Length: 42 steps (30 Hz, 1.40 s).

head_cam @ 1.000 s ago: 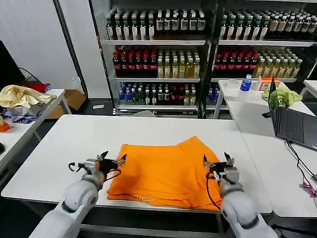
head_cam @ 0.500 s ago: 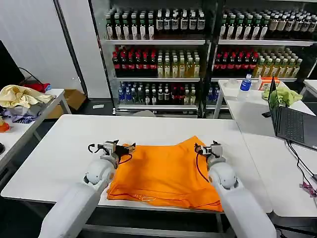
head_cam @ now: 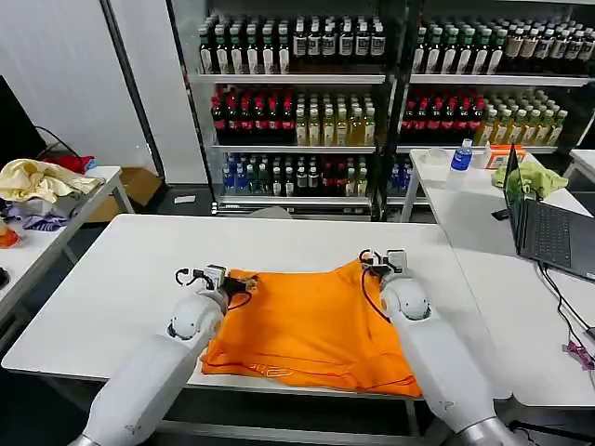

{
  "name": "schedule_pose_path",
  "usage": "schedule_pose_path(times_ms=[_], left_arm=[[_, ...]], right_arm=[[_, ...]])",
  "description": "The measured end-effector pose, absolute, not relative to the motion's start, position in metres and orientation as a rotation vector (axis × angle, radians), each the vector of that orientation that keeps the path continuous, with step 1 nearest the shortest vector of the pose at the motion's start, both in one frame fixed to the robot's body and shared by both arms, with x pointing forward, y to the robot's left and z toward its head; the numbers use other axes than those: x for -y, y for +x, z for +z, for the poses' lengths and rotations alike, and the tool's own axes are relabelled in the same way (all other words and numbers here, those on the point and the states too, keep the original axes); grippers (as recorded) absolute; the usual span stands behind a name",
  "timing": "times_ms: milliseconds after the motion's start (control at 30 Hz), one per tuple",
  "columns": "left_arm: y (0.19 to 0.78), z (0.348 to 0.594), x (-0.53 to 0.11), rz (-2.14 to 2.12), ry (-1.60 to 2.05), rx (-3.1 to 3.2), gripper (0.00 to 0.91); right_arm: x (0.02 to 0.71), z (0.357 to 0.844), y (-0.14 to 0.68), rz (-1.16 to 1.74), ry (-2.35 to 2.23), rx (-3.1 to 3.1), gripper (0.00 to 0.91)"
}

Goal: Fold and organize the clothes.

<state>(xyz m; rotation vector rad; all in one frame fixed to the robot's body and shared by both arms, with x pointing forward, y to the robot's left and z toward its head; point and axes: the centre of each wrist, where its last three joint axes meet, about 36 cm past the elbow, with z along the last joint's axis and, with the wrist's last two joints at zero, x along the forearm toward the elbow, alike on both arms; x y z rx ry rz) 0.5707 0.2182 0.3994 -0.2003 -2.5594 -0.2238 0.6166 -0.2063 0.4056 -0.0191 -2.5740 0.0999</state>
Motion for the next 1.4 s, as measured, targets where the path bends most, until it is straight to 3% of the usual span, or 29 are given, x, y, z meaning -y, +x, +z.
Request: schedule_pose_path(times_ms=[700, 1400], left_arm=[[0.559, 0.389, -0.222, -0.149, -0.213, 2.552, 0.01], [0.525, 0.422, -0.245, -0.056, -0.286, 2.64, 0.01]], right_arm=[[0.207, 0.397, 0.603, 0.046, 0.055, 2.568, 0.0], [0.225, 0.447, 0.555, -0.007, 0.134, 2.738, 0.0]])
